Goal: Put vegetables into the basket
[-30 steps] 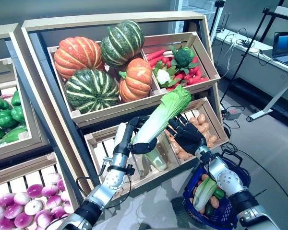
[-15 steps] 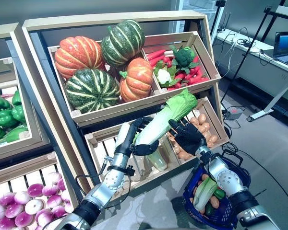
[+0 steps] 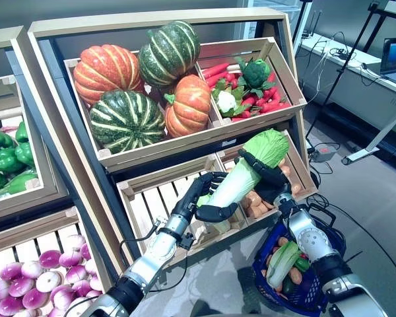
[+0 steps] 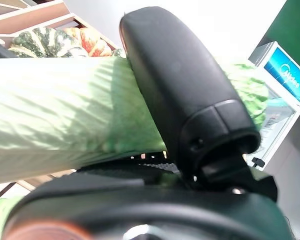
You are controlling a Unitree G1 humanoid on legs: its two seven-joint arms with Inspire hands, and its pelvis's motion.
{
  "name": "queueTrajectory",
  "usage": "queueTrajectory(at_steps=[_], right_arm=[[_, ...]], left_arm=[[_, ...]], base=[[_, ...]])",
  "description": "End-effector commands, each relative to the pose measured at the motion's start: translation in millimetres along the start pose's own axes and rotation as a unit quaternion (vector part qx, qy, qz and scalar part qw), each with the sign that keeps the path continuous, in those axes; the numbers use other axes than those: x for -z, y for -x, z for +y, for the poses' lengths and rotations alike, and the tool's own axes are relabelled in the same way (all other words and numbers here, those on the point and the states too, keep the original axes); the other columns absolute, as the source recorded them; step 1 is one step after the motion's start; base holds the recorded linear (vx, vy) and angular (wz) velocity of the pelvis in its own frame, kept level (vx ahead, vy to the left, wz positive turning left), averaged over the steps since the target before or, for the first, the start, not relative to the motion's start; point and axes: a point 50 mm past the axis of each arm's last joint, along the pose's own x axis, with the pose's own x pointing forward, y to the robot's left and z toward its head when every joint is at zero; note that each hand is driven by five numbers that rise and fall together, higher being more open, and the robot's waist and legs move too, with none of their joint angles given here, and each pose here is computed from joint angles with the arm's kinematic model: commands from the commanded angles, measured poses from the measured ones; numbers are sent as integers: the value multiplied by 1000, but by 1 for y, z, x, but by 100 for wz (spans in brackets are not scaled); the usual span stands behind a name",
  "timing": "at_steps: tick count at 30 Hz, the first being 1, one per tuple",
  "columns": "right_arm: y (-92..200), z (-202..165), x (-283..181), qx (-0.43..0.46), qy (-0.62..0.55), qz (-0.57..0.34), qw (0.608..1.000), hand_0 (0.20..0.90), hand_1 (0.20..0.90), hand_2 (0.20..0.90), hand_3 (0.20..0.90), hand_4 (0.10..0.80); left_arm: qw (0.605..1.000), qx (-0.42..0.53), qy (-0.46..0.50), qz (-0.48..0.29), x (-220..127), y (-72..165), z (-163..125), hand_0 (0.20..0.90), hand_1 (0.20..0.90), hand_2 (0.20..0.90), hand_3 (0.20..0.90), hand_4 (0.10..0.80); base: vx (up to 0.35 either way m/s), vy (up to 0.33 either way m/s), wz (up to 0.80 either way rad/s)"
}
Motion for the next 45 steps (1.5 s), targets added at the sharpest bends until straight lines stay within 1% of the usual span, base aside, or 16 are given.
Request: queueTrajectory(at_steps=[1,12,17,18,19,20,27,34,38,41,44,45], right_arm=[[-43,66,-70,-125,-46,-161,978,300,300,300,300,400],[-35,63,-67,-126,-19,-165,978,300,300,300,300,400],[-33,59,-68,-111,-4,-161,981,300,300,300,300,400],[-32,57,-68,-108,-4,-161,981,300,300,300,300,400],[-31,57,-67,-107,-4,-161,981,300,300,300,300,400],[-30,55,-66,-102,-4,-161,982,300,300,300,300,400],[-24,42,-64,-72,13,-164,984,300,300,300,300,400],[-15,27,-72,-36,30,-184,982,300,300,300,300,400],[-7,18,-74,-16,51,-194,980,300,300,300,300,400],[-2,12,-74,5,71,-192,979,300,300,300,300,400],[4,3,-77,31,97,-190,976,300,300,300,300,400],[5,2,-78,36,102,-191,976,300,300,300,300,400]], left_arm=[[976,103,-1,-191,-73,-21,-31,300,300,300,300,400],[985,46,-3,-168,-63,-20,-15,300,300,300,300,400],[987,12,-3,-159,-59,-21,-7,300,300,300,300,400],[988,8,-1,-155,-58,-22,-5,309,309,309,309,406],[988,7,-1,-154,-58,-22,-5,385,385,385,385,456],[989,3,0,-148,-56,-22,-4,900,900,900,900,800],[993,-18,-1,-120,-47,-21,2,900,900,900,900,800],[992,-88,-16,-84,-32,-17,23,900,900,900,900,800],[990,-128,-41,-45,-16,-9,36,900,900,900,900,800],[984,-164,-63,-1,1,0,45,900,900,900,900,800],[978,-194,-67,47,21,11,53,900,900,900,900,800],[977,-197,-68,53,23,12,54,900,900,900,900,800]], base=[[24,3,8],[7,1,1],[0,0,0],[0,0,0],[0,0,0],[0,0,0],[0,0,0],[0,0,0],[0,0,0],[0,0,0],[0,0,0],[0,0,0]])
